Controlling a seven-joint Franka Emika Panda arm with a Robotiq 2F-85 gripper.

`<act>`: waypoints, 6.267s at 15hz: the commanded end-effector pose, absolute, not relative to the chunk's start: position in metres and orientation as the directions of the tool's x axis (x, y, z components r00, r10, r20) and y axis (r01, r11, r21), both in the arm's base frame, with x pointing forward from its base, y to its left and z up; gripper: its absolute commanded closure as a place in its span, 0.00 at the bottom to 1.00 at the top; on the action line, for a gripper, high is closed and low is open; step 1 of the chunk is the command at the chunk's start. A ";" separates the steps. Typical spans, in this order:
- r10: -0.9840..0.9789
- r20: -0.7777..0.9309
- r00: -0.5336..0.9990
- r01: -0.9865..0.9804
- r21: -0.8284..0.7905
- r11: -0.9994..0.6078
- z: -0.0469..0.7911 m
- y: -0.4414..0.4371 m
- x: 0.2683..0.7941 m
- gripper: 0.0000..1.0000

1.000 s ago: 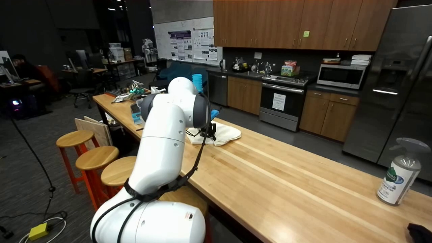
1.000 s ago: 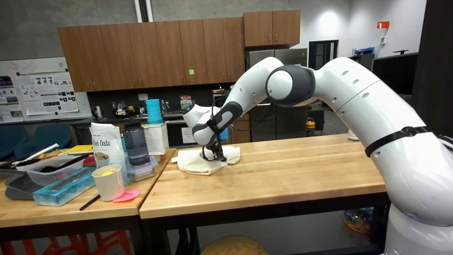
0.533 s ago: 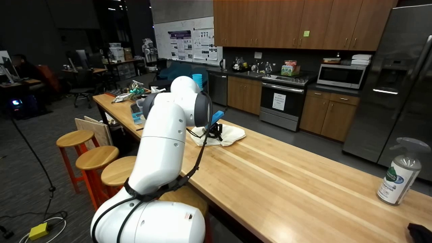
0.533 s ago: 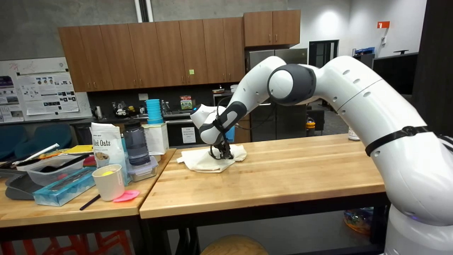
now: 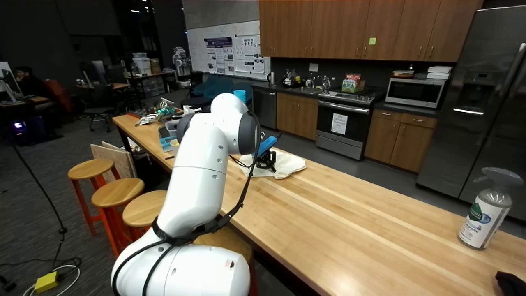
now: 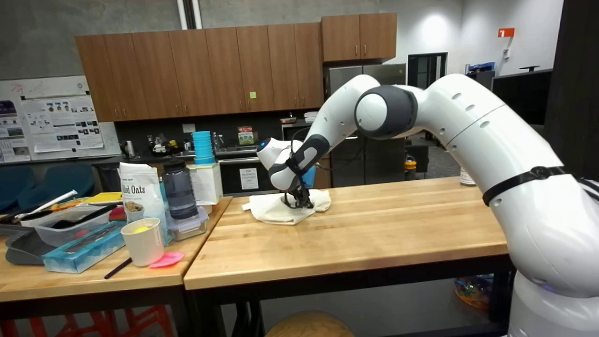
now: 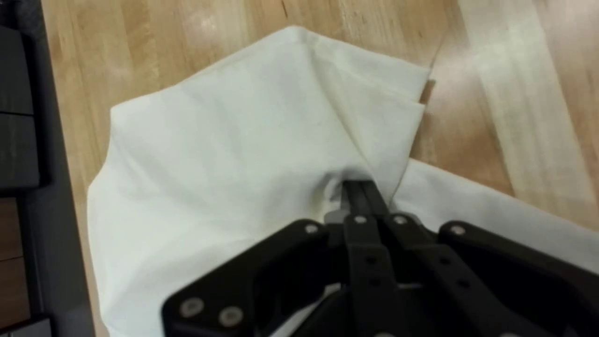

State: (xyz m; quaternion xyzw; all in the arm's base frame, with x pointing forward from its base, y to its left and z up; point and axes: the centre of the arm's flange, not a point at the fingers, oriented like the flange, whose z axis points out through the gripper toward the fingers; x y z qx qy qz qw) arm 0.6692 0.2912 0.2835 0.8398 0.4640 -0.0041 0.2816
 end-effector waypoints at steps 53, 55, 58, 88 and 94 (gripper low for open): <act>-0.319 -0.117 0.941 -0.149 0.702 -0.697 0.242 -0.017 0.304 1.00; -0.276 -0.092 0.957 -0.124 0.730 -0.673 0.245 -0.028 0.304 1.00; -0.243 -0.067 0.968 -0.119 0.729 -0.674 0.243 -0.041 0.304 1.00; 0.316 -0.167 0.934 0.340 0.688 -0.642 0.260 0.216 0.630 0.77; 0.335 -0.177 0.925 0.358 0.698 -0.621 0.264 0.225 0.653 0.57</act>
